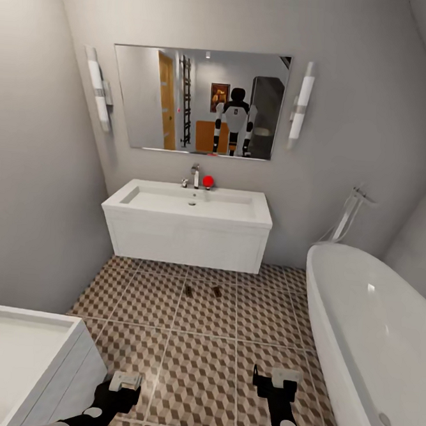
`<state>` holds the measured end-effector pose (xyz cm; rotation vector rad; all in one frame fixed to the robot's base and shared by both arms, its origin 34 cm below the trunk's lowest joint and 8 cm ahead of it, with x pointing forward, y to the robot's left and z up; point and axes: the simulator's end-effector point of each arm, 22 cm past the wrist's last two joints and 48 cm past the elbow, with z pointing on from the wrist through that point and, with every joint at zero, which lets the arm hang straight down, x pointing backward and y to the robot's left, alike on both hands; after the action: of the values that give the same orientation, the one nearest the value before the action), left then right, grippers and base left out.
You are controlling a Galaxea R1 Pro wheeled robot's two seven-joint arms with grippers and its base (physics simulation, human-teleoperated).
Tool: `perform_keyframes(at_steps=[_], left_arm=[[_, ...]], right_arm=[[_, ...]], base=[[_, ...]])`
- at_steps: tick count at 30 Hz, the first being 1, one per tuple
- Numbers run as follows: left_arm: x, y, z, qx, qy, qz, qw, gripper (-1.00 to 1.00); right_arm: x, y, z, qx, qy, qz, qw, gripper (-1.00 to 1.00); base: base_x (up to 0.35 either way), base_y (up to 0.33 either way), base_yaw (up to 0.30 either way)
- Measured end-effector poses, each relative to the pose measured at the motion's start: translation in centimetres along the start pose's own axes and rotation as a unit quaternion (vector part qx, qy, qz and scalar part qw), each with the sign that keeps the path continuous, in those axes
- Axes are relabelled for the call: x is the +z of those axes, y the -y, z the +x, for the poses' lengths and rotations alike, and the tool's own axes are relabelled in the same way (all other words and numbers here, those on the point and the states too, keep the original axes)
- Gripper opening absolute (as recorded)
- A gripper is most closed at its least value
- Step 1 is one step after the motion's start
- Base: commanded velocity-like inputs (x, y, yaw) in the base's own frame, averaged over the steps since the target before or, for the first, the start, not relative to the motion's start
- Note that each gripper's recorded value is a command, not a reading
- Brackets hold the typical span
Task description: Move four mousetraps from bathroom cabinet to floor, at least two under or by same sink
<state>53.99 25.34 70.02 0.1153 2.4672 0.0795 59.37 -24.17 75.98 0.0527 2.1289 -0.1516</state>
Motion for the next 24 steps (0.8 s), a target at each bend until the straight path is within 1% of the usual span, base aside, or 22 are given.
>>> perform_keyframes(at_steps=[24], left_arm=[[-0.6,-0.2,-2.0,-0.001,0.019,-0.002,0.9998,1.0]], right_arm=[[-0.2,0.1,-2.1,0.003,0.019,0.0,0.9998,1.0]], base=[[0.0,0.0,0.0]])
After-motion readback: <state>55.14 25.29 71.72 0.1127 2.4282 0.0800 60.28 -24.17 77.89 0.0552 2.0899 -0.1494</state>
